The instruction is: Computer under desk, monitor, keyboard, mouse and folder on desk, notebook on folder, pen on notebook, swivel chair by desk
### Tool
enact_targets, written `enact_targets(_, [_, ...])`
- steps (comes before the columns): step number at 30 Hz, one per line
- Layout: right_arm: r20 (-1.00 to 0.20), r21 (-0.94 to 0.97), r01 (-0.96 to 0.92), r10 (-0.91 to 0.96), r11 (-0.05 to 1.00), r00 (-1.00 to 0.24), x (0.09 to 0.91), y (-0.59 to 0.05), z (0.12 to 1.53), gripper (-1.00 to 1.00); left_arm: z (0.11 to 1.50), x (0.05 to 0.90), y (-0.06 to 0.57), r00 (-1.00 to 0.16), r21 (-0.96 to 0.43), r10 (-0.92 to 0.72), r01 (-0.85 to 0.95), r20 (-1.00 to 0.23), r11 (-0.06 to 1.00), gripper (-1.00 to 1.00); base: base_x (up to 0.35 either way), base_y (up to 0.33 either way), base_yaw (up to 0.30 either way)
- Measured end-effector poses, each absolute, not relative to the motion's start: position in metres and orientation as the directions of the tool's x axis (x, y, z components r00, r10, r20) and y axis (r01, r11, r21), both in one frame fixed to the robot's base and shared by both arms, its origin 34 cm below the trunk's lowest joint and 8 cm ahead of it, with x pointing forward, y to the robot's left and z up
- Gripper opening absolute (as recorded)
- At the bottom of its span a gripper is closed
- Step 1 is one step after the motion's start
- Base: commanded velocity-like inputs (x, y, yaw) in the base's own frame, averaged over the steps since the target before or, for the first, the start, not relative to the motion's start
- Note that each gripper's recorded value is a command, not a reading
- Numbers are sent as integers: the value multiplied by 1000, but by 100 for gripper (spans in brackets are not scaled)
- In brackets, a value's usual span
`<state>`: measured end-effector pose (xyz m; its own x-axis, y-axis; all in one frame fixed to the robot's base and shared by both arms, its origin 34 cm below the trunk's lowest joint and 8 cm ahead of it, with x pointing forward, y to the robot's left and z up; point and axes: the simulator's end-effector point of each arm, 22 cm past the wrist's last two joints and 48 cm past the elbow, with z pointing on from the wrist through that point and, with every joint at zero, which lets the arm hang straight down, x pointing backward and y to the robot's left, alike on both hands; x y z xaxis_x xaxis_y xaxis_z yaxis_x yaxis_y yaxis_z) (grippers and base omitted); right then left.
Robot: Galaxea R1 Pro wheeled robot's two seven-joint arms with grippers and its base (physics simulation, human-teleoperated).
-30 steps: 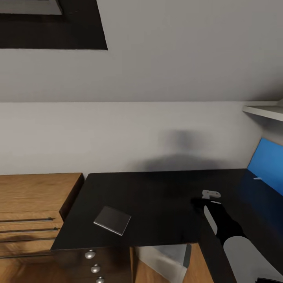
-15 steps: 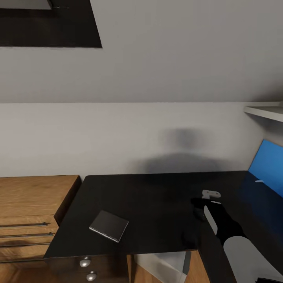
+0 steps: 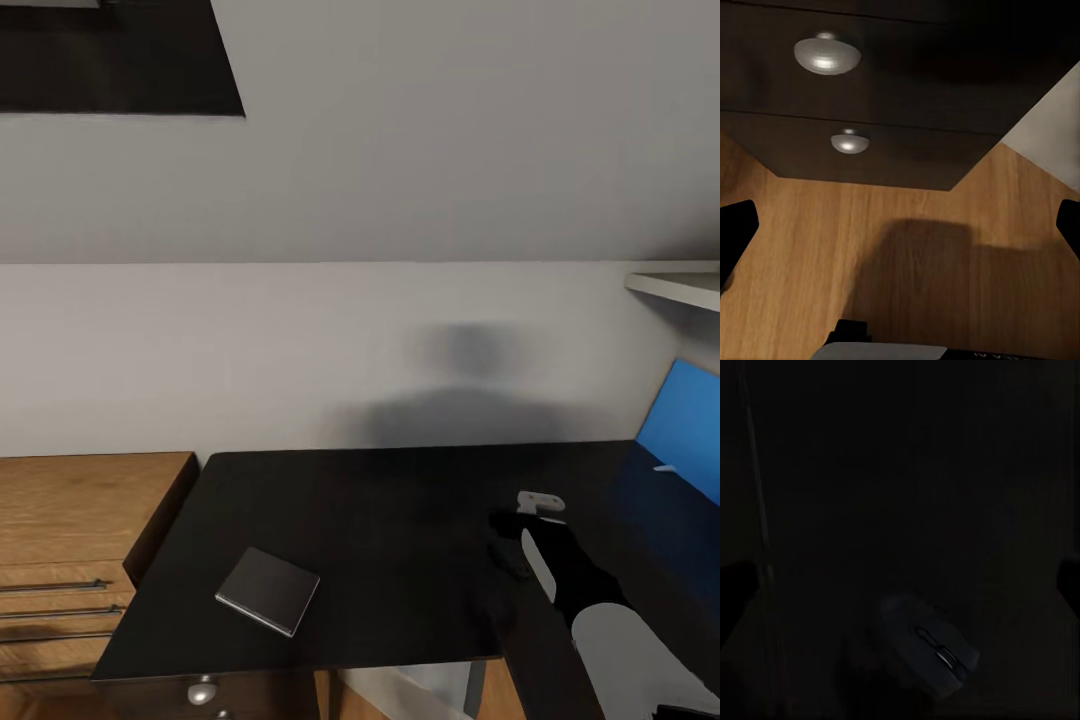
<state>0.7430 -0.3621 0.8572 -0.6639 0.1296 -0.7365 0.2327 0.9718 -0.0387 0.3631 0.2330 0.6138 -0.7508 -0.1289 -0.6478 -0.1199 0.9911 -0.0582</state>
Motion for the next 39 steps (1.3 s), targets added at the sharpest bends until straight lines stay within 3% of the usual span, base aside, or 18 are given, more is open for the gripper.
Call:
enact_targets(14, [-714,-68,250,128,966,-688,732,-386,846,100,615,365,234,-745,-58,-128,-120,-655,991,100,129,-1,0])
enact_targets(39, [-651,-76,256,146,964,-745,745,-398,845,100,616,366,235,-742,-57,-126,-118,-658,991,100,32,0,0])
